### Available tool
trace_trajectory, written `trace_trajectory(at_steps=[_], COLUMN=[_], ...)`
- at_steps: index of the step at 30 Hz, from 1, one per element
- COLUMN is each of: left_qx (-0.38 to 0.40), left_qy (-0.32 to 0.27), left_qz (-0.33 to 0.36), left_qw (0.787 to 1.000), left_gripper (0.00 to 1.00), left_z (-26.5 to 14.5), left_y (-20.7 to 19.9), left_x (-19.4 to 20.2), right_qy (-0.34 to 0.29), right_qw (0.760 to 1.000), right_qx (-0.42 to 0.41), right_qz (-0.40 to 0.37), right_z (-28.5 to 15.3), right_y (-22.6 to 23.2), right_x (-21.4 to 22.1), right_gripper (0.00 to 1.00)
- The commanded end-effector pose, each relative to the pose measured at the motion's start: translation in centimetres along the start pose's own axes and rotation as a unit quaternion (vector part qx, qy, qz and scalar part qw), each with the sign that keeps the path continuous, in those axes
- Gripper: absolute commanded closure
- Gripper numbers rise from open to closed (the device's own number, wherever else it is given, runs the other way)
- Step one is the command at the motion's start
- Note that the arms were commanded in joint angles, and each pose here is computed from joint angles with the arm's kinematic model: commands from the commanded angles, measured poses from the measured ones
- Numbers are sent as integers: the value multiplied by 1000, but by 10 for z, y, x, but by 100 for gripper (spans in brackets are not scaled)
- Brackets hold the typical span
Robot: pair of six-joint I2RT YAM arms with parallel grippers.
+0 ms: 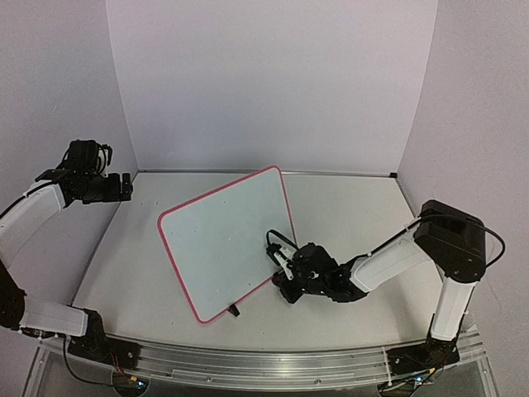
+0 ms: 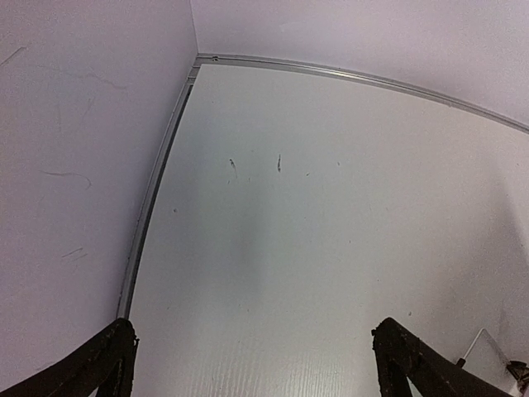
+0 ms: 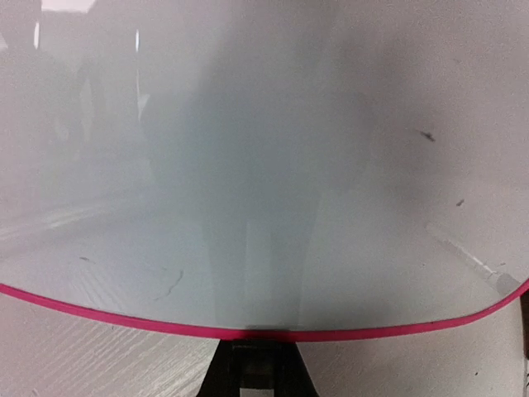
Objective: Write a sentence on the whiteboard
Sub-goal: Move the whiteboard stand to the center of the board.
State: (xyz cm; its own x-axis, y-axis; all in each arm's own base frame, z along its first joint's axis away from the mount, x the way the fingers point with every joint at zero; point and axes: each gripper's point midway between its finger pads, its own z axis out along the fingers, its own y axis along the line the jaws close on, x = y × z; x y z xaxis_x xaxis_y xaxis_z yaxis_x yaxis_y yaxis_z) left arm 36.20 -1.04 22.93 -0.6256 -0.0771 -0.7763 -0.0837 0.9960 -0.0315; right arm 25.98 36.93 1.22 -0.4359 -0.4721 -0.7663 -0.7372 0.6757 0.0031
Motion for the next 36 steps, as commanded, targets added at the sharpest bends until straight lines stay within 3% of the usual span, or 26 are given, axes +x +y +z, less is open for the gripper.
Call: trace_trajectory(at_steps=[1, 14, 36], left_qx=[4, 3, 5], left_qy=[-13, -13, -22], left_qz=[1, 0, -1], left_qw=[1000, 1000, 1000], left_gripper=[1, 0, 0], left_z=[-2, -2, -8], left_y=[-1, -1, -1], left_x=[-12, -11, -13], right_qy=[-27, -17, -5], right_qw=[996, 963, 951], right_qx=[73, 251, 291], right_qz=[36, 92, 103], right_z=[-1, -12, 6], right_y=[-26, -84, -97], right_x=[-7, 9, 1], right_gripper=[100, 100, 99])
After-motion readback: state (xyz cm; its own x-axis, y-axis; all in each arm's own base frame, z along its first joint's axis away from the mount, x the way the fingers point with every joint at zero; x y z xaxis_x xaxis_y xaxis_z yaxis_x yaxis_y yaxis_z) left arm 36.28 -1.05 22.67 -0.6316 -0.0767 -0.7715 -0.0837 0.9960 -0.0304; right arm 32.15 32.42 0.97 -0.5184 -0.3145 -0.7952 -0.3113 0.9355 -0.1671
